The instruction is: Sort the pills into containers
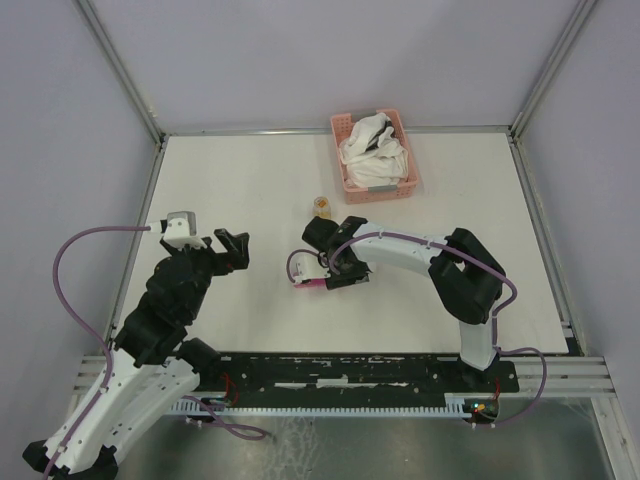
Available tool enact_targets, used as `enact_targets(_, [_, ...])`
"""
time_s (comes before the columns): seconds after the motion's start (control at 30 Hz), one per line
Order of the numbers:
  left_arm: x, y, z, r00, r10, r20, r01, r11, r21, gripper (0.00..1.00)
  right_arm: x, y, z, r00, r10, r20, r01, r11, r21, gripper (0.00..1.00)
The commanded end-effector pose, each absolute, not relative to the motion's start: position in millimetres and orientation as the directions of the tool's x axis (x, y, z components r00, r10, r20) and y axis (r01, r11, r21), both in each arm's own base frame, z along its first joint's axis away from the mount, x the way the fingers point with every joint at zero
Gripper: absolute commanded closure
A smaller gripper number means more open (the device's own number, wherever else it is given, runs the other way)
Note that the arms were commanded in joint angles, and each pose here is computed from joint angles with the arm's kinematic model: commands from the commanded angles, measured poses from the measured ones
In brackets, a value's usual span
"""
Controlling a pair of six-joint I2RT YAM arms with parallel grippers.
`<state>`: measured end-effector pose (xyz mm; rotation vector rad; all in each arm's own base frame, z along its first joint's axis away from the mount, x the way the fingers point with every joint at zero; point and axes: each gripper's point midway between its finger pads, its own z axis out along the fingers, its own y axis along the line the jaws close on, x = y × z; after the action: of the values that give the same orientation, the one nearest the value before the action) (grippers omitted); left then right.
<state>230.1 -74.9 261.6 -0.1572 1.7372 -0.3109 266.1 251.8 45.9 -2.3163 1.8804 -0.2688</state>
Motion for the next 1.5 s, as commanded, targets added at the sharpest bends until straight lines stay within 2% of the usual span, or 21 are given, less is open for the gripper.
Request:
enact_targets(0.0, [232.9,-73.4,268.8,-0.161,-0.255,-0.953,0.077,0.96,-0.27,0.01,273.3,257.6,54.0,0.21,-0.976,0.057,-0.942,-0.217,-0.256,0.99])
enact_targets(1.1, [233.2,-74.3,268.4,-0.164,-0.257,-0.952,0.081,0.959,-0.272,0.01,273.2,257.5,54.3,0.232,-0.967,0.103,-0.931,-0.251,-0.264,0.99])
enact_targets(1.47, [233.2,-73.6,268.8,-0.162,-0.258,-0.952,0.079,0.959,-0.273,0.01,269.8,260.3,53.4,0.226,-0.971,0.076,-0.937,-0.238,-0.256,0.99])
